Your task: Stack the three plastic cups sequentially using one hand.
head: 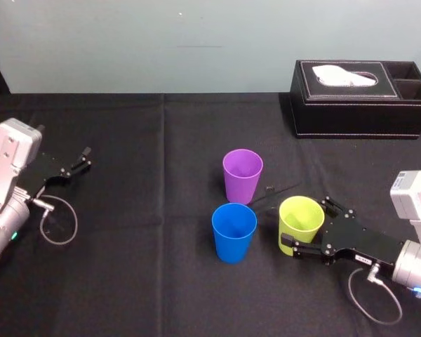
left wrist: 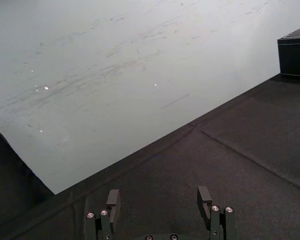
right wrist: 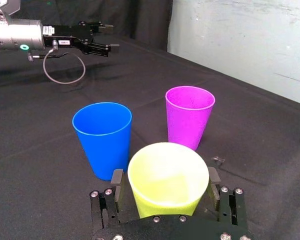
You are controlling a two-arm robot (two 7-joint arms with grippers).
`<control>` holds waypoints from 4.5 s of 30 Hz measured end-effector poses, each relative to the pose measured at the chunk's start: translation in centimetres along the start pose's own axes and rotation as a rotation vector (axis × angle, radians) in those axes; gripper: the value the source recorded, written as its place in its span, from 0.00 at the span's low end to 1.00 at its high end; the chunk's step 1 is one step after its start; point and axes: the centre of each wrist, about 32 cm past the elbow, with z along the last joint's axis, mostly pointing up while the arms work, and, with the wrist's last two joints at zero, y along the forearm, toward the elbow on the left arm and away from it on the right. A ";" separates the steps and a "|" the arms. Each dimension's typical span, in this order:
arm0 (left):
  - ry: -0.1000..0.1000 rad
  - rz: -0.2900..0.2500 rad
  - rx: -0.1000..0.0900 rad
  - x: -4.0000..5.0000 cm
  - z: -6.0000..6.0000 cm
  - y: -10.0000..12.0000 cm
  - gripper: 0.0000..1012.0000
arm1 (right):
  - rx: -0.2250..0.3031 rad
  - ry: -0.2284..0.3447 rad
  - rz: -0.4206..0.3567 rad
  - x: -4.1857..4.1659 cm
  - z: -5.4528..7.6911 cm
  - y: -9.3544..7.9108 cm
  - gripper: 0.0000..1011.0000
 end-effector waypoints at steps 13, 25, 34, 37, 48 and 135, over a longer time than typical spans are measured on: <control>0.000 0.000 0.000 0.00 0.0 0.0 1.00 | -0.002 0.000 -0.002 0.00 0.0 -0.2 0.87; 0.000 0.000 0.000 0.00 0.0 0.0 1.00 | -0.002 -0.001 -0.002 0.00 0.0 -0.2 0.74; 0.000 0.000 0.000 0.00 0.0 0.0 1.00 | -0.001 -0.001 -0.003 0.01 0.0 -0.2 0.73; 0.000 0.000 0.000 0.00 0.0 0.0 1.00 | -0.001 -0.001 -0.003 0.00 0.0 -0.2 0.73; 0.000 0.000 0.000 0.00 0.0 0.0 1.00 | 0.005 -0.012 -0.027 -0.42 0.9 -0.6 0.73; 0.000 0.000 0.000 0.00 0.0 0.0 1.00 | 0.017 -0.014 -0.017 3.39 9.0 9.7 0.73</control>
